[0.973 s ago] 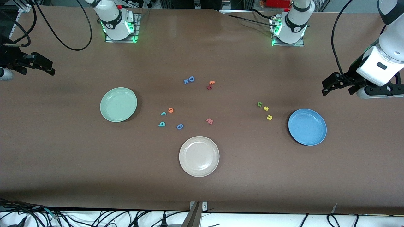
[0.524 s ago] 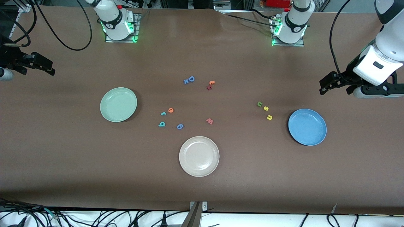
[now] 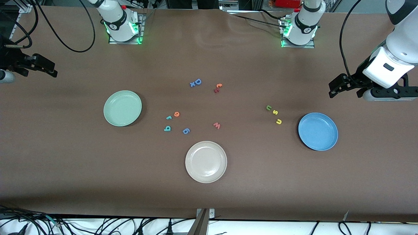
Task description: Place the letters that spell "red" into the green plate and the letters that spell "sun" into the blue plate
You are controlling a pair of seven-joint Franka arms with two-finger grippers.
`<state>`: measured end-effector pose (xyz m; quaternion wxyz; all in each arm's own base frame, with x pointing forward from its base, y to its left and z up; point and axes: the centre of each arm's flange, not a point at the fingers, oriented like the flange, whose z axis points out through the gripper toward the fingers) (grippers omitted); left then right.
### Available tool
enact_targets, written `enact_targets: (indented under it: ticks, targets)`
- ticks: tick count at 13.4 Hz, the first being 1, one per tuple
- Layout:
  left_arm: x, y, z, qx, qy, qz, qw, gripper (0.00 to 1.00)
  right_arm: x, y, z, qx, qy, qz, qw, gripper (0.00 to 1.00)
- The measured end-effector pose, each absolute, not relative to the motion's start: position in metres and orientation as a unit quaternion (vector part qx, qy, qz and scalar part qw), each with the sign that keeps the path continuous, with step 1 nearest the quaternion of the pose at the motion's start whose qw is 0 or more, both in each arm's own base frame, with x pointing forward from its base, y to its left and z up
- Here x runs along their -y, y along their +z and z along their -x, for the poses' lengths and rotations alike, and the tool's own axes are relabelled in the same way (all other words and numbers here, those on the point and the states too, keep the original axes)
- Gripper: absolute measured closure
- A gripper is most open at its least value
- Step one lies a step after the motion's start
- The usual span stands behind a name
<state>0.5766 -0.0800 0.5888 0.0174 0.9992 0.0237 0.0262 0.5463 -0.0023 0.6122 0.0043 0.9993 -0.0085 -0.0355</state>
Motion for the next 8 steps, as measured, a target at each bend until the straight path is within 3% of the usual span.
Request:
enact_targets:
  ticks: [8]
  targets:
    - [0.092, 0.523, -0.599, -0.012, -0.029, -0.999, 0.026, 0.00, -0.027, 0.585, -0.552, -0.018, -0.072, -0.997, 0.004, 0.00]
